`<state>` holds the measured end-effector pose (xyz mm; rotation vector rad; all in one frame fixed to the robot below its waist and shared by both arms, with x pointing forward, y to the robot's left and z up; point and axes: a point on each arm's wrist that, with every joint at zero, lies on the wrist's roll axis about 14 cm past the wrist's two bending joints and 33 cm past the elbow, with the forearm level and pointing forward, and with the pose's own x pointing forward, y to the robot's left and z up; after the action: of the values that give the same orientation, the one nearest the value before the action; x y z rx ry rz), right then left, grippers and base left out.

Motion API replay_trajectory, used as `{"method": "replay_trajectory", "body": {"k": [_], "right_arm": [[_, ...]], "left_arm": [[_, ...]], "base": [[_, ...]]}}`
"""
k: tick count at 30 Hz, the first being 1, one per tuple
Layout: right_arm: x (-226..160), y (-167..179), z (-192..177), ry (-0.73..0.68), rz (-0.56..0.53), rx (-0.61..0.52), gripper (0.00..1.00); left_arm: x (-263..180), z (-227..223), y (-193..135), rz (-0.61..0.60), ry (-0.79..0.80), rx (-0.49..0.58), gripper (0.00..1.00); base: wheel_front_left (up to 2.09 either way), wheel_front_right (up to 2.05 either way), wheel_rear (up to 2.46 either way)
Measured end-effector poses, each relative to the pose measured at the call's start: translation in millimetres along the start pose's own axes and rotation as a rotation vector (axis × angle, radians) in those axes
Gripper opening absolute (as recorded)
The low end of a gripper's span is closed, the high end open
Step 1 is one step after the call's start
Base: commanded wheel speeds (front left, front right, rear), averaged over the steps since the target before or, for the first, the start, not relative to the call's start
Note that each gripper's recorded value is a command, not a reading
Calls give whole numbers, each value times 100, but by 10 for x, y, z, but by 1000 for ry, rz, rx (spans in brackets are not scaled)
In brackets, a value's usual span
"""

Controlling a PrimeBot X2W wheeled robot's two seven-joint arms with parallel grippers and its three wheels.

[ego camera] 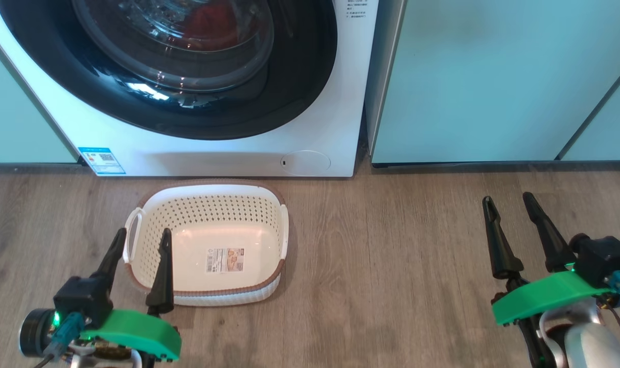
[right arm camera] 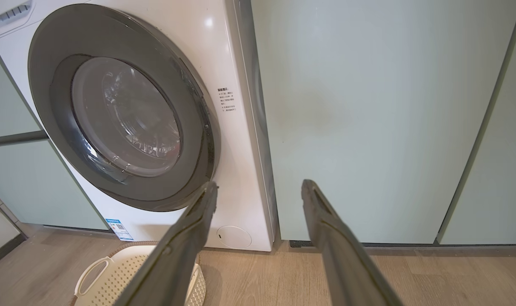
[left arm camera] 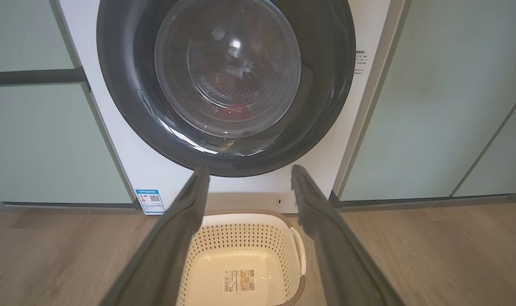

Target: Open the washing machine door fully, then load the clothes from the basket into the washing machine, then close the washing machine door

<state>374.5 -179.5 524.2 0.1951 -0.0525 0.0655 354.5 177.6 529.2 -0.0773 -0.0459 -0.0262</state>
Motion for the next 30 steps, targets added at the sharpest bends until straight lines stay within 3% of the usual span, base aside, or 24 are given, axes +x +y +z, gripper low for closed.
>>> {"method": "replay_trajectory", "body": {"k": [18,19,24,30], "right_arm": [[13,9,-52,9,2,10,100],[13,11,-53,9,2,10,0],[-104,-56,-363,107,-24,26,0],[-137,-78,-395,112,-40,94,0]], "left_arm": [[3,-9,22,6,4,5,100],[1,-7,20,6,4,1,0],[-105,-322,24,21,102,-15,0],[-131,-391,29,29,133,-85,0]], "base": [[0,0,0],[0,0,0],[0,0,0],[0,0,0]]}}
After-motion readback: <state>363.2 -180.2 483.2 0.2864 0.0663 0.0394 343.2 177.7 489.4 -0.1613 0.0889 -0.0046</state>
